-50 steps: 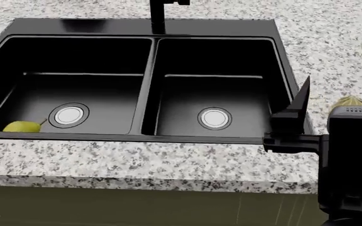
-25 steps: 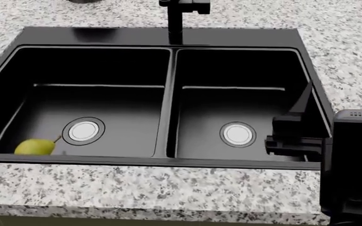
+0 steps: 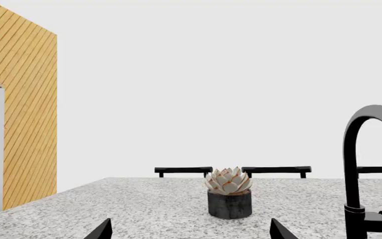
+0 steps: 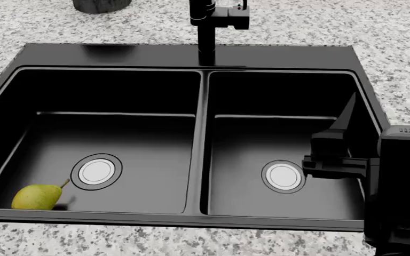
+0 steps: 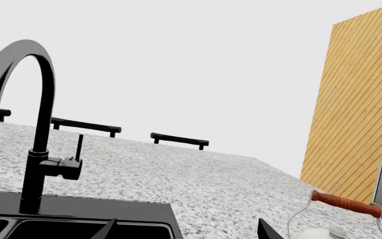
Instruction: Turn the sink spout to the right.
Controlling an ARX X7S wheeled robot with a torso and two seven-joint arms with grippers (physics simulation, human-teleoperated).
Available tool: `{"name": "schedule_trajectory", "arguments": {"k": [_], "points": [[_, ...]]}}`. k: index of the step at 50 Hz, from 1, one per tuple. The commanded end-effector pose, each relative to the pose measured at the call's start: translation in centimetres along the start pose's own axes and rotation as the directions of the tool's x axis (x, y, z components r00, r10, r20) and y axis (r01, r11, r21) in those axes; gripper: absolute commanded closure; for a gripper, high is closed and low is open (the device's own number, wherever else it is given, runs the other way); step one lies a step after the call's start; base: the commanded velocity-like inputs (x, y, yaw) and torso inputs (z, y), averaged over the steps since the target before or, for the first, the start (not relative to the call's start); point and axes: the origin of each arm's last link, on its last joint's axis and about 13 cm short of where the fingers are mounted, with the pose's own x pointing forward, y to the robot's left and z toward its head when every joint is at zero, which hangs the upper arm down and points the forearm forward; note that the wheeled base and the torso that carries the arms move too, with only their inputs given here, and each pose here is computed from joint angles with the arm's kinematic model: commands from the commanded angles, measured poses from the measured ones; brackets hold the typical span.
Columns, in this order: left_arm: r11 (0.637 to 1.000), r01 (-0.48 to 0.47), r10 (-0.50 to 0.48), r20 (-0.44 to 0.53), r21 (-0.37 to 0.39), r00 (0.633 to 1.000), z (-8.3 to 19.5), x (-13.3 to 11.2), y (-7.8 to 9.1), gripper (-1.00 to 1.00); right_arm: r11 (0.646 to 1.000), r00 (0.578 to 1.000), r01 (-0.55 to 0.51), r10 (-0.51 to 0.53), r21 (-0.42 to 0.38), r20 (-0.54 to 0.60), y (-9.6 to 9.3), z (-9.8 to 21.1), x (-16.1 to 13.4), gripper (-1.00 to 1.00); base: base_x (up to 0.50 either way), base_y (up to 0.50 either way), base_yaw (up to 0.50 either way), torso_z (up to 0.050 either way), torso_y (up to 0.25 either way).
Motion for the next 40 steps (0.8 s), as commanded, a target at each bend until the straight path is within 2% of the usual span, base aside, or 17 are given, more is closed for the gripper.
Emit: {"name": "schedule_trajectory", "arguments": {"k": [1,40], "points": [[1.000,0.010,-0.010,-0.004,-0.003,1.000,-0.10,0.12,-0.25,-1.00,1.000,1.000,-0.001,0.001,0.003,-0.008,-0.14,-0.11,-0.11,-1.00,0.21,0.11,0.00,0.000,0.000],[1.000,0.023,-0.023,-0.003,0.001,1.000,-0.07,0.31,-0.43,-1.00,1.000,0.999,0.021,-0.021,-0.001,-0.026,-0.32,-0.70,-0.23,-1.00,0.22,0.11,0.00,0.000,0.000]]}}
